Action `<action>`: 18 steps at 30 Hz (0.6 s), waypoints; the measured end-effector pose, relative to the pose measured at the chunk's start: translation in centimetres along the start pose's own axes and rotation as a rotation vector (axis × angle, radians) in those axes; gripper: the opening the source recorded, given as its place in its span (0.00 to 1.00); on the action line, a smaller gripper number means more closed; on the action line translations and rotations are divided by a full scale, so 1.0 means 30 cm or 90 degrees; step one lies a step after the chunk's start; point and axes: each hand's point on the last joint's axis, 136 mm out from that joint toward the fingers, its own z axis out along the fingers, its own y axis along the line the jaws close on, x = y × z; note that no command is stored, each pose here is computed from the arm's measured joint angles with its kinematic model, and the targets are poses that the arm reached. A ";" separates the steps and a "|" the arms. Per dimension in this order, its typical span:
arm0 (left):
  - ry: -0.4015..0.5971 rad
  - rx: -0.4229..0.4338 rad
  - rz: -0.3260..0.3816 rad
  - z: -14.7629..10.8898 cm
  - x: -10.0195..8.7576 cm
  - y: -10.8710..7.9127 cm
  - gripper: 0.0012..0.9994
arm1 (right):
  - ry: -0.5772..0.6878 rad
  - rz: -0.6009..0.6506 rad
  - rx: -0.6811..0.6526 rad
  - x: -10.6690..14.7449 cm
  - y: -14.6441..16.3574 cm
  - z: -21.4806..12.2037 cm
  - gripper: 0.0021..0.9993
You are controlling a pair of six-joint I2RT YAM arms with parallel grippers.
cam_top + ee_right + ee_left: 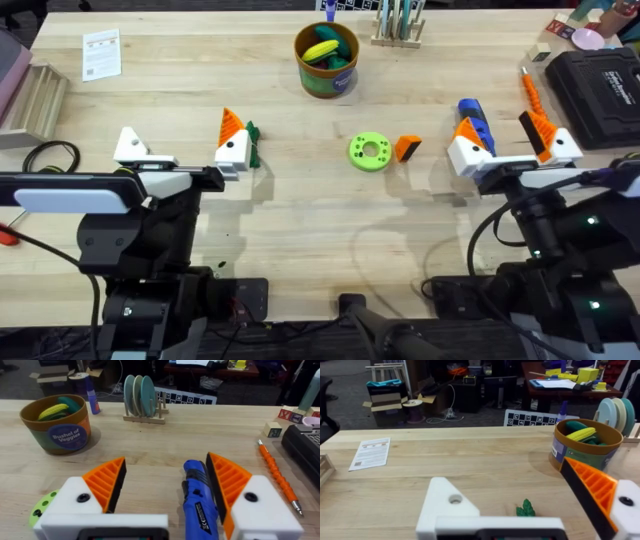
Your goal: Pick up the gripper from the table and insert it into the empty holder that is missing its gripper. Then pick up a screw, insert it into the mounting hole, and use the screwdriver to tighten it. Finally, clean up the table by picking up the vegetable and placing it into the bucket.
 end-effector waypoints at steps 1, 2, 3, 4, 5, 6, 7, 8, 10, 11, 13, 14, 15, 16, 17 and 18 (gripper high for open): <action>0.000 0.000 0.000 0.000 0.000 0.000 0.99 | 0.000 0.000 0.000 0.000 0.000 0.000 0.96; 0.000 0.000 0.000 0.000 0.000 0.000 0.99 | 0.000 0.000 0.000 0.000 0.000 0.000 0.96; -0.001 0.000 0.000 0.000 -0.001 0.000 0.99 | 0.001 0.000 0.000 0.001 0.000 0.000 0.96; -0.002 0.000 0.000 0.000 -0.002 0.000 0.99 | 0.001 0.000 0.000 0.002 0.000 0.000 0.96; -0.002 0.000 0.000 0.000 -0.003 0.000 0.99 | 0.001 0.000 0.000 0.002 0.000 0.000 0.96; -0.002 0.000 0.000 0.000 -0.003 0.000 0.99 | 0.001 0.000 0.000 0.001 0.000 0.000 0.96; -0.002 0.000 0.000 0.000 -0.003 0.000 0.99 | 0.001 0.000 0.000 0.001 0.000 0.000 0.96; -0.002 0.000 0.000 0.000 -0.003 0.000 0.99 | -0.001 0.000 0.000 -0.001 0.000 0.000 0.96; -0.003 0.000 0.000 0.000 -0.004 0.000 0.99 | -0.006 0.000 0.000 -0.008 0.000 0.000 0.96; -0.006 0.000 0.000 0.000 -0.007 0.000 0.99 | -0.018 -0.001 0.000 -0.023 0.000 0.000 0.96; -0.010 0.000 -0.001 0.000 -0.013 0.000 0.99 | -0.045 -0.001 0.000 -0.058 0.000 -0.002 0.96; -0.011 0.000 -0.003 0.000 -0.014 0.000 0.99 | -0.056 -0.002 0.000 -0.073 0.000 -0.003 0.96; -0.010 0.000 -0.006 -0.001 -0.015 0.000 0.99 | -0.065 -0.002 0.000 -0.084 0.000 -0.005 0.96; -0.007 0.000 -0.008 -0.003 -0.018 0.000 0.99 | -0.069 -0.002 0.000 -0.093 0.000 -0.006 0.96; -0.003 0.000 -0.010 -0.006 -0.024 0.000 0.99 | -0.073 -0.003 0.000 -0.103 0.000 -0.009 0.96; 0.000 0.000 -0.011 -0.011 -0.038 0.000 0.99 | -0.078 -0.003 0.000 -0.118 0.001 -0.013 0.96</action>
